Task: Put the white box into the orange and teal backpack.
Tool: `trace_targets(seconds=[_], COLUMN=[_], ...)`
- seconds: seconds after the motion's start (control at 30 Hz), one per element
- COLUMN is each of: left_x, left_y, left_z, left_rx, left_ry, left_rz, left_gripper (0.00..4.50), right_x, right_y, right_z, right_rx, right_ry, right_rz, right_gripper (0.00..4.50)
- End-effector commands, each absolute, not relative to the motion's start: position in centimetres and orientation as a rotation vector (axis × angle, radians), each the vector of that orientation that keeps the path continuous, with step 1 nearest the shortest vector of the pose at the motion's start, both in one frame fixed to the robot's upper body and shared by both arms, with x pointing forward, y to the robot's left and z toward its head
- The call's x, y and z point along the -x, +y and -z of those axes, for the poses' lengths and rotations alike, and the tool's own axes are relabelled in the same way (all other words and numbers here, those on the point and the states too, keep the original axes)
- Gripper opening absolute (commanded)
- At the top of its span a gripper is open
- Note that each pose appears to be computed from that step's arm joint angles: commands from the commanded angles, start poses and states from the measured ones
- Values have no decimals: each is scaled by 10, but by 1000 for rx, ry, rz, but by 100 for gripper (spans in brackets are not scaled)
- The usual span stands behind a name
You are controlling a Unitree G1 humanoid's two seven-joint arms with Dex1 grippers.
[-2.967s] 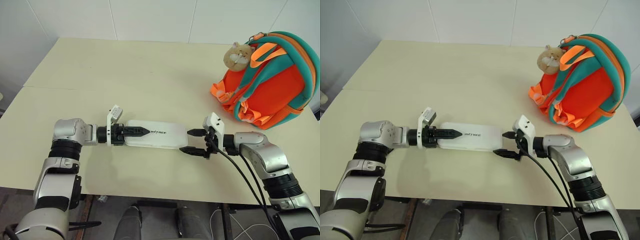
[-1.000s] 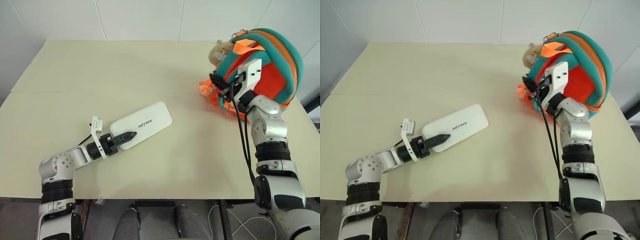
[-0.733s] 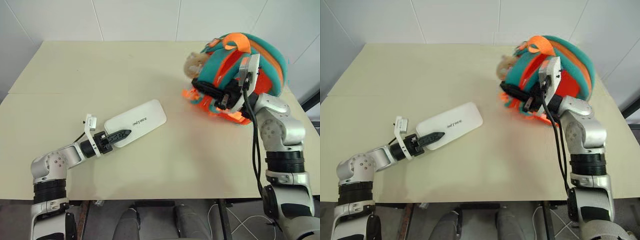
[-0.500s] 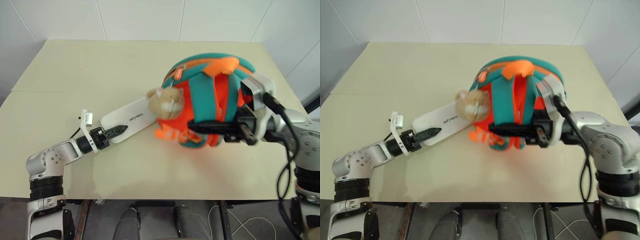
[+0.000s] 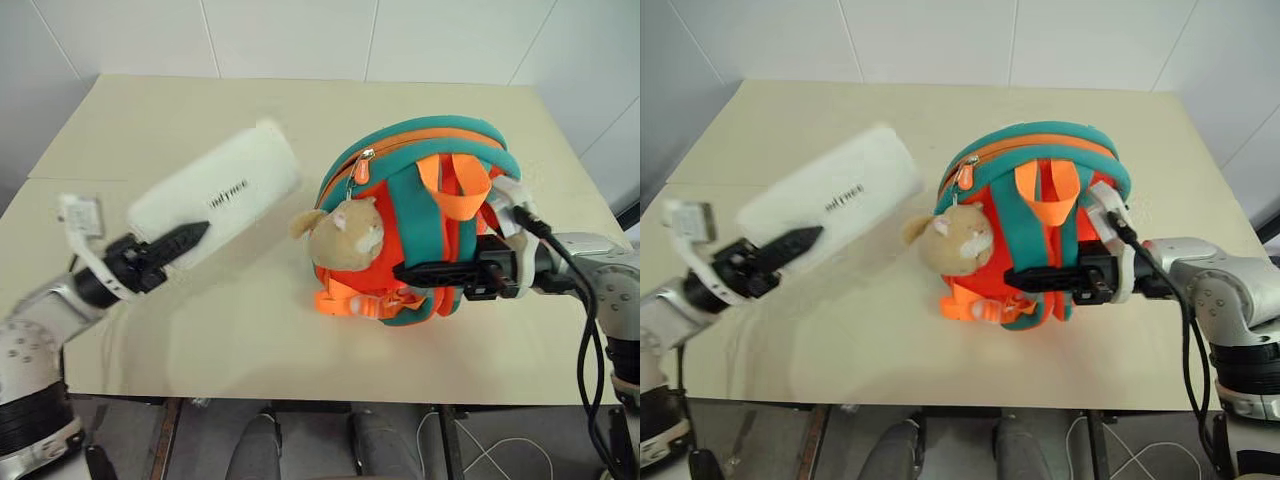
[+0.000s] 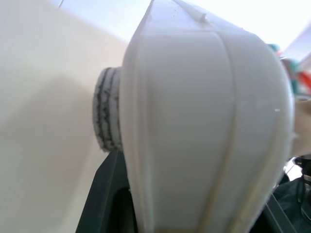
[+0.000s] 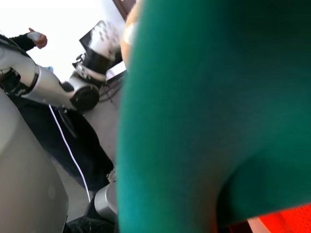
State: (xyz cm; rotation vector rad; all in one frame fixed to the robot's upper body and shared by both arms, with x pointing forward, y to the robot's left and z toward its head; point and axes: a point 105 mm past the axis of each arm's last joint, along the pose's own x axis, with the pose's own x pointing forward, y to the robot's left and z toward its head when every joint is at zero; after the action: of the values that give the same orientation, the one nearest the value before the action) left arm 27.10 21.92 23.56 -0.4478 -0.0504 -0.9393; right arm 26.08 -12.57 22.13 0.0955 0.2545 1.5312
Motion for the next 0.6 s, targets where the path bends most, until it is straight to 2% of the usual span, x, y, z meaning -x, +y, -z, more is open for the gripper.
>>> trace_targets(seconds=[0.03, 0.2, 0.53, 0.6], left_x=[-252, -235, -250, -262], left_y=[215, 196, 193, 197], left_z=[-262, -263, -247, -249], left_rx=[383, 268, 77, 20], left_ry=[-139, -69, 63, 47], left_rz=[1020, 1138, 1215, 1191], left_gripper=[130, 130, 130, 130], right_x=[-259, -263, -265, -265], right_y=[-123, -120, -116, -116], right_z=[-224, -222, -220, -220], right_rx=[-64, -58, -55, -54], right_ry=[225, 221, 217, 218], right_rz=[-1555, -1561, -1575, -1579], right_gripper=[2, 2, 2, 2])
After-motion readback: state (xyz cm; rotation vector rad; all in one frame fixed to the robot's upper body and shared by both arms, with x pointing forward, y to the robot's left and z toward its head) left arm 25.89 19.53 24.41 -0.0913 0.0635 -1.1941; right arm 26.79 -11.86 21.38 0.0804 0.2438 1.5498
